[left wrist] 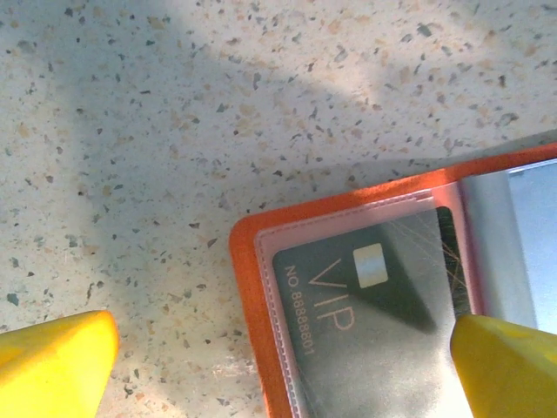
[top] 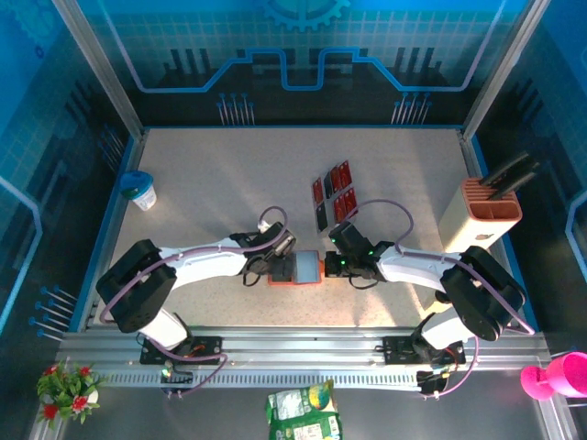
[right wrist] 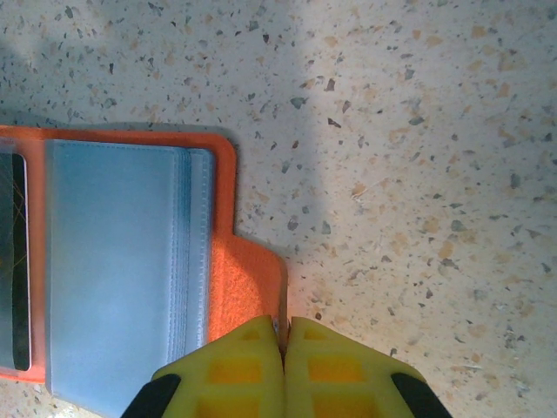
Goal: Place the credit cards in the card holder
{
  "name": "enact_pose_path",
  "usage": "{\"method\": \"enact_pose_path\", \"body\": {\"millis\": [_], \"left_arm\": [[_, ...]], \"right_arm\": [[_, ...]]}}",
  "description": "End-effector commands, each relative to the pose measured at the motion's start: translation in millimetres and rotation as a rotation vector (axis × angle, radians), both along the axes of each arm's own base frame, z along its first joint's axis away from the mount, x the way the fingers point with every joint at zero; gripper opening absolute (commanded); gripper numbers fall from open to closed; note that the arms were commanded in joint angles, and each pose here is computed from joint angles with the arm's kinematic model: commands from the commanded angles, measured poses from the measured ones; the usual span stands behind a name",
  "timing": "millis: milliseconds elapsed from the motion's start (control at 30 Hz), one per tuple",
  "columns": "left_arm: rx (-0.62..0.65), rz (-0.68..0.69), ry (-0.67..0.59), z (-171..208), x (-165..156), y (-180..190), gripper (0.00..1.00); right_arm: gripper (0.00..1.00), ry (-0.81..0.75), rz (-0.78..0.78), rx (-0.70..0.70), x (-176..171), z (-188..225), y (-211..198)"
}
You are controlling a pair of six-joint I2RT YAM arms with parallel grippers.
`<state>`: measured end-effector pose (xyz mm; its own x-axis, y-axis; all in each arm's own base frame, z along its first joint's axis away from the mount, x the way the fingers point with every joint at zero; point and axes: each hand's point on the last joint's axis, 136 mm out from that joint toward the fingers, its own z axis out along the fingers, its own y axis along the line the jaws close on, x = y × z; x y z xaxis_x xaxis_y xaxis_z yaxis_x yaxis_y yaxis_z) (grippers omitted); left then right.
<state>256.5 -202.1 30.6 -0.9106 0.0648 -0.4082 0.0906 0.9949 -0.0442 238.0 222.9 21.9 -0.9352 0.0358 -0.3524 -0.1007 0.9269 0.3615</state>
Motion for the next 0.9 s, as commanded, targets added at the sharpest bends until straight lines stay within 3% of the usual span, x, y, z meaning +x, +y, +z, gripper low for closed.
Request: {"method": "enact_pose_path", "body": {"millis": [0, 233, 433, 567, 767, 867], "left_arm": [[-0.05, 0.006, -0.01, 19, 5, -8, 0.99], [-0.12, 0.015, -0.021, 31, 6, -19, 0.99], [-0.162, 0.017, -0.026, 39, 5, -25, 0.99], [-0.174, 0.02, -0.028, 41, 3, -26, 0.99], [-0.217, 0.034, -0.028, 43, 0, -31, 0.99], [-0.234, 0.037, -0.025, 42, -2, -33, 0.99]], "right_arm": [[0.0, 0.027, -0.024, -0.01, -4, -7, -6], [0.0, 0.017, -0.022, 0.02, -4, 4, -2], [0.15, 0.006, -0.019, 0.04, -4, 16, -1], [0.19, -0.01, -0.014, 0.055, -3, 26, 1], [0.19, -0.056, 0.007, 0.085, 3, 51, 9], [0.13, -0.074, 0.037, 0.092, 10, 60, 18]]}}
